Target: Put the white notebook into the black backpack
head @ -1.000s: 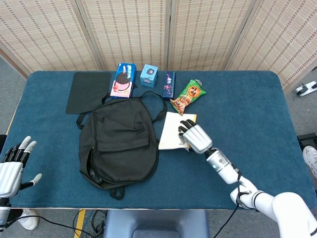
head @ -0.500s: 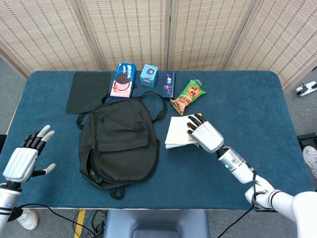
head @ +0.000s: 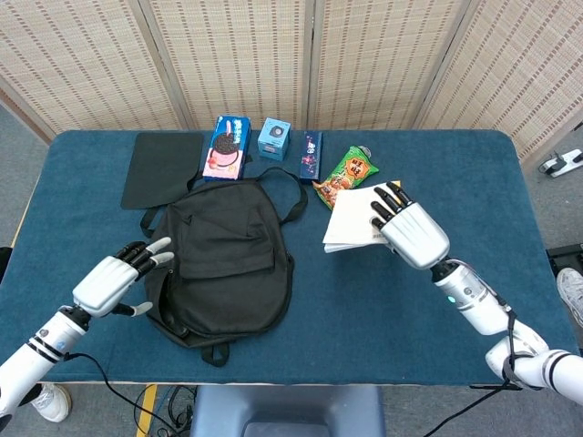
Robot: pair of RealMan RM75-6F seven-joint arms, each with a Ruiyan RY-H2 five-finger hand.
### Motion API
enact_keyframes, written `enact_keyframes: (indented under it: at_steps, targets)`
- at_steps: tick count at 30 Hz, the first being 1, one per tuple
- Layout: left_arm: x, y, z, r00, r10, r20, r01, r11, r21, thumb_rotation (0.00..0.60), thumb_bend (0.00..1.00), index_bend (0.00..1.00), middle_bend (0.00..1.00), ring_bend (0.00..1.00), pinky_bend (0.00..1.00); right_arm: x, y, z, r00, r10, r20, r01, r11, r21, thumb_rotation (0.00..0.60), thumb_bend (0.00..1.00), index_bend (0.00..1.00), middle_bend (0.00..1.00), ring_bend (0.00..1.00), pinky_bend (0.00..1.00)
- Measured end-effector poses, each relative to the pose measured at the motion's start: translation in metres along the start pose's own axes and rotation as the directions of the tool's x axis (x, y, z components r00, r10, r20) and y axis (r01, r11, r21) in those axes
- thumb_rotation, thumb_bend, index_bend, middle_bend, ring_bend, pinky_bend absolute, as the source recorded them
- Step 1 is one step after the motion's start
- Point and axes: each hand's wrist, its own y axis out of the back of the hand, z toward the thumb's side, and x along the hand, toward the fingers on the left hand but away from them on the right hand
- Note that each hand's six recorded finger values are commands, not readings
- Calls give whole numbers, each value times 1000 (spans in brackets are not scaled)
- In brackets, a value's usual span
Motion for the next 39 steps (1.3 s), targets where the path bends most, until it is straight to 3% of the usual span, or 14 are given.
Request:
enact_keyframes:
  at_steps: [11, 17, 28, 34, 39]
  targets:
    - [23, -39, 24, 990, -105, 96, 106, 994, -8, 600, 220, 151, 40, 121, 85, 14, 18, -20, 998, -19, 68, 17, 1000, 25, 600, 516, 636, 395, 193, 183]
    - [30, -61, 25, 977, -191, 91, 191, 982, 15, 600, 220, 118, 40, 121, 85, 18, 17, -21, 997, -13, 77, 12, 1000, 13, 600, 521, 636, 400, 193, 183]
    - [43, -90, 27, 959, -277, 65, 275, 961, 38, 600, 219, 65, 40, 98, 85, 20, 15, -19, 997, -12, 77, 14, 1000, -19, 600, 523, 636, 400, 193, 183]
    - [50, -100, 29, 954, -296, 56, 294, 955, 45, 600, 220, 49, 40, 97, 85, 21, 12, -17, 998, -8, 70, 10, 1000, -25, 600, 525, 636, 401, 193, 183]
    - [55, -103, 31, 960, -275, 60, 273, 961, 34, 600, 220, 59, 40, 97, 85, 22, 13, -17, 997, -10, 71, 12, 1000, -28, 600, 529, 636, 401, 193, 183]
